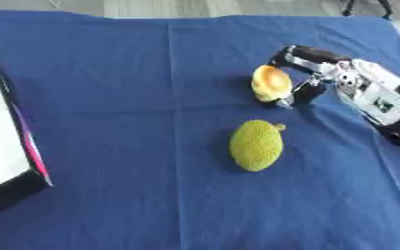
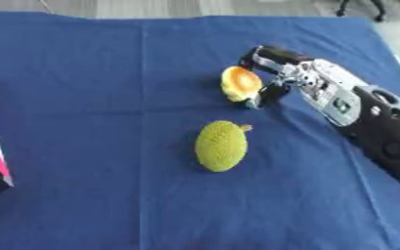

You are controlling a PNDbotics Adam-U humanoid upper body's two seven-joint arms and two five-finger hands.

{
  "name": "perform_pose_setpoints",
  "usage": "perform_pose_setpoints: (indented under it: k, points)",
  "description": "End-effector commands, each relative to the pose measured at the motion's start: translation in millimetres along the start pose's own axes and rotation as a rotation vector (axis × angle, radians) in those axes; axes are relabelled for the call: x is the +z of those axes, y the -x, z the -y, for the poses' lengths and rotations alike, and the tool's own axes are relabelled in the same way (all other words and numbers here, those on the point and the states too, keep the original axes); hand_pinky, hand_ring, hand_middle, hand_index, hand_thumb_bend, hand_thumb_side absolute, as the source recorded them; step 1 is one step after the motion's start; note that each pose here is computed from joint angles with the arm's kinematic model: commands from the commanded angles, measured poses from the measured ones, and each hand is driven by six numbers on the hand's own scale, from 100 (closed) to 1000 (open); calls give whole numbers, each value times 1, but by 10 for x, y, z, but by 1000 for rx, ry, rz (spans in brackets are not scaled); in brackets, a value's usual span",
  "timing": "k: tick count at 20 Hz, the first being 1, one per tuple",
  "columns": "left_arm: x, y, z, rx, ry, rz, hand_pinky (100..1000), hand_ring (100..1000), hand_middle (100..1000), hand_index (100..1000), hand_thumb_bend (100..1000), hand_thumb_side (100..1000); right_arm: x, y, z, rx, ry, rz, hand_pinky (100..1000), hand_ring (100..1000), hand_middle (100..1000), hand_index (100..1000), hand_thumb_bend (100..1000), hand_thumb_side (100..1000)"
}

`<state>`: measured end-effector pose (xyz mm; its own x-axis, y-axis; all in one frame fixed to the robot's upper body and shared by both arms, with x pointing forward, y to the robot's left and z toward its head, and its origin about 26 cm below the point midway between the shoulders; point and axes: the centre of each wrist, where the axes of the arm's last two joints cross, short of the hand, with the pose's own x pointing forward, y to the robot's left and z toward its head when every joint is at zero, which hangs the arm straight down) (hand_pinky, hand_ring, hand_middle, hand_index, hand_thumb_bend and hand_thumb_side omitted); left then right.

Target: Pick up the objects with one hand, pass them to the other hand, and then place them into the box on the other side of the table.

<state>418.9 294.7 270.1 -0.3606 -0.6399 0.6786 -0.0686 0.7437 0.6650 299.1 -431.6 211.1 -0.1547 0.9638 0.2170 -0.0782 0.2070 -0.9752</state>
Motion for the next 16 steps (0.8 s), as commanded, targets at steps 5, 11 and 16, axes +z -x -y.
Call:
perform_pose_setpoints:
  k: [5, 11, 16]
  points:
    - [17, 6, -130, -44, -10, -2, 920, 871, 803, 711, 100, 651, 51, -85, 196, 18, 65, 18, 819, 750, 572, 632, 377, 100]
    - [28, 32, -116, -51, -3, -6, 919, 871, 803, 710, 100, 645, 74, -166, 230, -3, 98, 34, 810, 741, 554, 615, 325, 100]
    - [44, 64, -109, -52, -5, -9, 917, 870, 802, 710, 100, 633, 95, -332, 265, -50, 130, 85, 801, 737, 538, 604, 277, 100]
